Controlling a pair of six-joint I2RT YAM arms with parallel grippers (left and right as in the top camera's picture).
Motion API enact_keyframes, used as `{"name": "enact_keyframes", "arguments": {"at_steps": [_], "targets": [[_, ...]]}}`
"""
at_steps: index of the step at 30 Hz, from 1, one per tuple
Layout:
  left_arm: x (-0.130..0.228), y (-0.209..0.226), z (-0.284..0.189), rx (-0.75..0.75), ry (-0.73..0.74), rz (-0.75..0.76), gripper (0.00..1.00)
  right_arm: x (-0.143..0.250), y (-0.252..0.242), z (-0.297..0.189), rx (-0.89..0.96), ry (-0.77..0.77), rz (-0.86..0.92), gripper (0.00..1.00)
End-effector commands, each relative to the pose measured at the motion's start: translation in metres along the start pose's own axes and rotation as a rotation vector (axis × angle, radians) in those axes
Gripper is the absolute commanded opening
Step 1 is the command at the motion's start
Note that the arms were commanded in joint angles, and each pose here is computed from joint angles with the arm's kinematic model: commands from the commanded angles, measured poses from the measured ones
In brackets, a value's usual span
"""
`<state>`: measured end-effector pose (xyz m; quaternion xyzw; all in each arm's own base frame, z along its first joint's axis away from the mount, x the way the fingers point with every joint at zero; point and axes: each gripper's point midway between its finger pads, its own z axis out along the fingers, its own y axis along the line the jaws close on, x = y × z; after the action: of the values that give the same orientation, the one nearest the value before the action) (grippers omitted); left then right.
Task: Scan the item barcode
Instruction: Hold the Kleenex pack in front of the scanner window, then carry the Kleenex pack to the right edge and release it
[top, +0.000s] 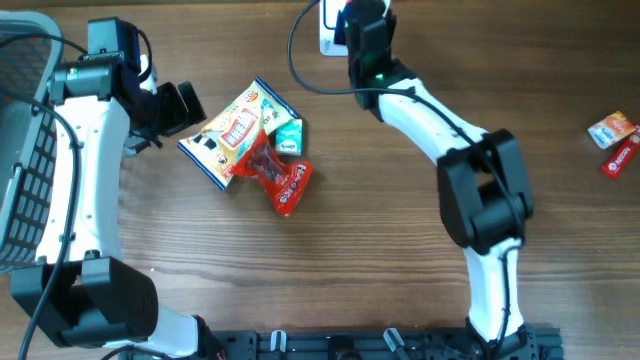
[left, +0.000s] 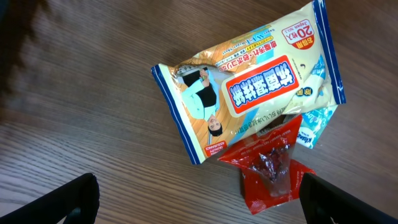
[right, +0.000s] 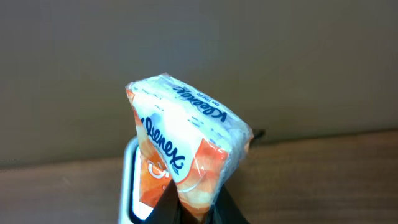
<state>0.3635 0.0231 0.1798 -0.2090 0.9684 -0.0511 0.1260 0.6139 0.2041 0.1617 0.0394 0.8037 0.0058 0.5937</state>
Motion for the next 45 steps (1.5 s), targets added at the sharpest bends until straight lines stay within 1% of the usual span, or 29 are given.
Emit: {"name": "enact_keyframes", "arguments": {"at_steps": [1,4,9,20,22,25,30,34,37,40,43,45], "targets": [[0.001,0.003,0.004,-0.011,0.01,-0.012,1.0,0.022,0.0,0.015,0.017,0.0,-0.108,0.05],[0.001,0.003,0.004,-0.011,0.01,-0.012,1.0,0.026,0.001,0.017,0.017,0.002,-0.108,0.05],[0.001,0.003,0.004,-0.011,0.01,-0.012,1.0,0.022,0.002,0.017,0.014,-0.014,-0.1,0.05],[0.001,0.003,0.004,-0.011,0.01,-0.012,1.0,0.029,0.0,0.015,0.021,0.026,-0.114,0.05],[0.001,0.003,0.004,-0.011,0.01,-0.012,1.0,0.028,-0.002,0.013,0.028,0.038,-0.093,0.05],[0.001,0.003,0.004,-0.011,0.01,-0.012,1.0,0.019,-0.011,0.009,0.042,0.051,-0.047,0.04],[0.001,0.003,0.004,-0.011,0.01,-0.012,1.0,-0.011,-0.038,-0.004,0.076,0.066,0.014,0.04],[0.001,0.003,0.004,-0.011,0.01,-0.012,1.0,-0.037,-0.076,-0.016,0.131,0.084,0.058,0.04],[0.001,0.003,0.004,-0.011,0.01,-0.012,1.0,-0.054,-0.125,-0.026,0.215,0.108,0.075,0.04],[0.001,0.003,0.004,-0.012,0.01,-0.012,1.0,-0.058,-0.197,-0.038,0.367,0.166,0.027,0.04],[0.001,0.003,0.004,-0.011,0.01,-0.012,1.0,-0.049,-0.278,-0.057,0.602,0.254,-0.074,0.04],[0.001,0.003,0.004,-0.011,0.01,-0.012,1.0,-0.037,-0.334,-0.077,0.771,0.339,-0.131,0.04]]}}
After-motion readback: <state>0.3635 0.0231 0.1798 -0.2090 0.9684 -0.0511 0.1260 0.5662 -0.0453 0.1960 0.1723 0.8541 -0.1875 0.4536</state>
